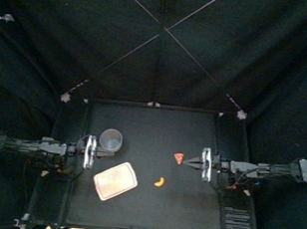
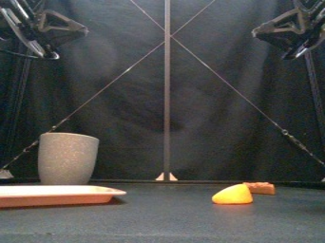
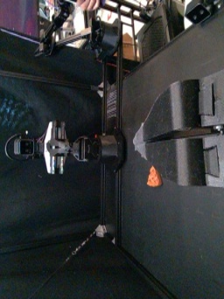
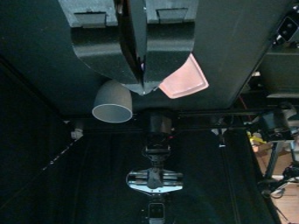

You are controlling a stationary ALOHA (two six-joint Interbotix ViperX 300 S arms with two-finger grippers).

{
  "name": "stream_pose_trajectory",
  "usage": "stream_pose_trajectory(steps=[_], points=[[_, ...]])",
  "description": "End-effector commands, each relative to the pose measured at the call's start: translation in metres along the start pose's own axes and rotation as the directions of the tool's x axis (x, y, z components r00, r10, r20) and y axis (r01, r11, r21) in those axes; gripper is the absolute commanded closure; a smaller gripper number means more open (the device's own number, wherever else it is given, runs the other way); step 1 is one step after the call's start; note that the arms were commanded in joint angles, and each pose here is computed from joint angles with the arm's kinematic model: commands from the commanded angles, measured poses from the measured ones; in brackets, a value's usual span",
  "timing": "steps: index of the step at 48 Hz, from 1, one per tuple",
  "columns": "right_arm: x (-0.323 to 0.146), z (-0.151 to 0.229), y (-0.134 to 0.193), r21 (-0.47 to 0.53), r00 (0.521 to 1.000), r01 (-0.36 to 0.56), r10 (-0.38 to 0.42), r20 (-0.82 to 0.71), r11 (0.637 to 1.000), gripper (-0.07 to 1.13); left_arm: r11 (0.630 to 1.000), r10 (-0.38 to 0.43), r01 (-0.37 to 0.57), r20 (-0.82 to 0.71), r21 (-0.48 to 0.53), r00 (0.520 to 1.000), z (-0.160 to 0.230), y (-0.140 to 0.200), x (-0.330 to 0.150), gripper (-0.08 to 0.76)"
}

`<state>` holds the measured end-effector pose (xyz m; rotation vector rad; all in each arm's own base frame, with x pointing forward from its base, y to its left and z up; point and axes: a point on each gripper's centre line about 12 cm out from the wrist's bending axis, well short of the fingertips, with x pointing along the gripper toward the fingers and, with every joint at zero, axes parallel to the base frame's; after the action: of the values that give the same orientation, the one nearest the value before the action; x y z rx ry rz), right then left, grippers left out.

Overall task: Pick the tangerine then place it on the pink plate
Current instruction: Pick the tangerine

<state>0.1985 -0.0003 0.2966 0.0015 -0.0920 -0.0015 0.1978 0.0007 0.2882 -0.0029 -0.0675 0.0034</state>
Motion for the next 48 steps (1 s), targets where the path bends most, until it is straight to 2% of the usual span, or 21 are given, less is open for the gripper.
stream_pose_trajectory(steps=[1, 6, 9, 13, 14, 20, 25, 32, 39, 44, 48], points=[[0.005, -0.001, 0.0, 0.018, 1.0, 0.0, 0.0, -0.017, 1.0, 1.0, 1.0, 0.002, -0.002, 0.0, -0.009, 1.0, 0.014, 0.0, 0.006, 0.651], [0.012, -0.007, -0.001, 0.028, 0.998, 0.006, -0.005, -0.058, 1.0, 0.94, 1.0, 0.008, -0.008, -0.025, -0.009, 1.0, 0.016, 0.001, 0.007, 0.636], [0.017, -0.013, -0.001, 0.027, 0.995, 0.006, -0.004, -0.096, 1.0, 0.86, 1.0, 0.018, -0.018, -0.038, -0.005, 0.999, 0.016, 0.004, 0.007, 0.618], [0.024, -0.023, 0.001, 0.027, 0.99, 0.001, 0.002, -0.141, 1.0, 0.66, 0.999, 0.035, -0.035, -0.041, -0.002, 0.999, 0.015, 0.007, 0.007, 0.595], [0.026, -0.028, 0.001, 0.026, 0.987, 0.0, 0.004, -0.159, 1.0, 0.58, 0.999, 0.04, -0.04, -0.041, -0.002, 0.998, 0.015, 0.008, 0.007, 0.589], [0.035, -0.043, 0.006, 0.023, 0.977, -0.02, 0.025, -0.213, 1.0, 0.21, 0.998, 0.061, -0.062, -0.046, -0.002, 0.997, 0.014, 0.012, 0.007, 0.546], [0.042, -0.053, 0.007, 0.03, 0.969, -0.02, 0.027, -0.244, 0.999, 0.01, 0.997, 0.072, -0.072, -0.046, 0.0, 0.996, 0.014, 0.014, 0.007, 0.519], [0.053, -0.07, 0.009, 0.04, 0.949, -0.019, 0.031, -0.314, 0.999, 0.0, 0.997, 0.081, -0.081, -0.047, 0.001, 0.996, 0.013, 0.016, 0.006, 0.512], [0.067, -0.094, 0.021, 0.038, 0.912, -0.058, 0.069, -0.405, 0.998, 0.0, 0.997, 0.082, -0.082, -0.05, 0.004, 0.995, 0.012, 0.017, 0.006, 0.512], [0.085, -0.113, 0.036, 0.039, 0.872, -0.101, 0.107, -0.478, 0.994, 0.01, 0.996, 0.09, -0.09, -0.049, 0.005, 0.995, 0.013, 0.018, 0.006, 0.512], [0.1, -0.129, 0.046, 0.038, 0.822, -0.128, 0.128, -0.555, 0.991, 0.01, 0.995, 0.096, -0.096, -0.045, 0.006, 0.994, 0.014, 0.019, 0.006, 0.512]])
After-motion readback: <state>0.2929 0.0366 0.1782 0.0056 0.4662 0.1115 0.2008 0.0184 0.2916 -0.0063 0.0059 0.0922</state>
